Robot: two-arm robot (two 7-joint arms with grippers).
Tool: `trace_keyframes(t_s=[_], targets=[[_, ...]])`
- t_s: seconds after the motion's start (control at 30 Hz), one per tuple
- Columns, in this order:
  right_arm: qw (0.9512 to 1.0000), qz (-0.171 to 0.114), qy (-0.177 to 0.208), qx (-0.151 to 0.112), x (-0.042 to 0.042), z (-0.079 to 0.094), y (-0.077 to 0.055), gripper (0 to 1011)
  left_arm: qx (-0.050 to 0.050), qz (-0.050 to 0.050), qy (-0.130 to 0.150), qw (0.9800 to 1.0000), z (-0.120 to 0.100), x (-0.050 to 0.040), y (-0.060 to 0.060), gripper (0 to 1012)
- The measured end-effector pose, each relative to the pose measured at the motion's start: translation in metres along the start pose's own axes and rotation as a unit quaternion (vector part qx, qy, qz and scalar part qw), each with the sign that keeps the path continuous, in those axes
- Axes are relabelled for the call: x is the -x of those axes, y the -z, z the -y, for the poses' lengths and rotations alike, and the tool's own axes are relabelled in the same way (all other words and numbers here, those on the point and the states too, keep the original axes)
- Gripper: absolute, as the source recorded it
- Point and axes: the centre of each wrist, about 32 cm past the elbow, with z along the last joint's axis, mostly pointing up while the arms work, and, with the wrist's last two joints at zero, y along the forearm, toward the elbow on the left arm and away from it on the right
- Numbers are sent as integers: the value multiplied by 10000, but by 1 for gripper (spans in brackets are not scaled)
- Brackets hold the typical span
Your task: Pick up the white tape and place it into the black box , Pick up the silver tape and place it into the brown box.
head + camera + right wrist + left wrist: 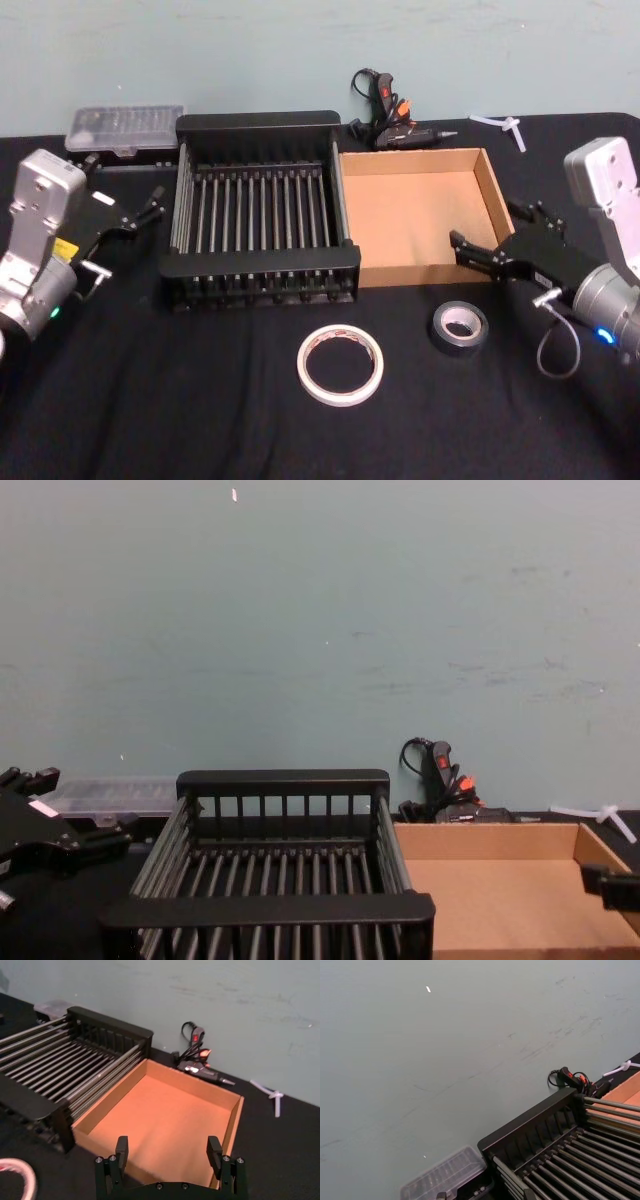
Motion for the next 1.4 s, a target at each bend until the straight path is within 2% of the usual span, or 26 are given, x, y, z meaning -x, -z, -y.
trace_keyframes(t_s=[0.57,0.97,1.4], targets=[[9984,-293,-220,431,193,286,88,1002,0,0,0,10000,0,0,0,1001],[9964,-356,-186,750,227,386,213,1002,1,0,0,10000,0,0,0,1000],[9951,-355,-166,903,226,338,307,1002,0,0,0,10000,0,0,0,1000]])
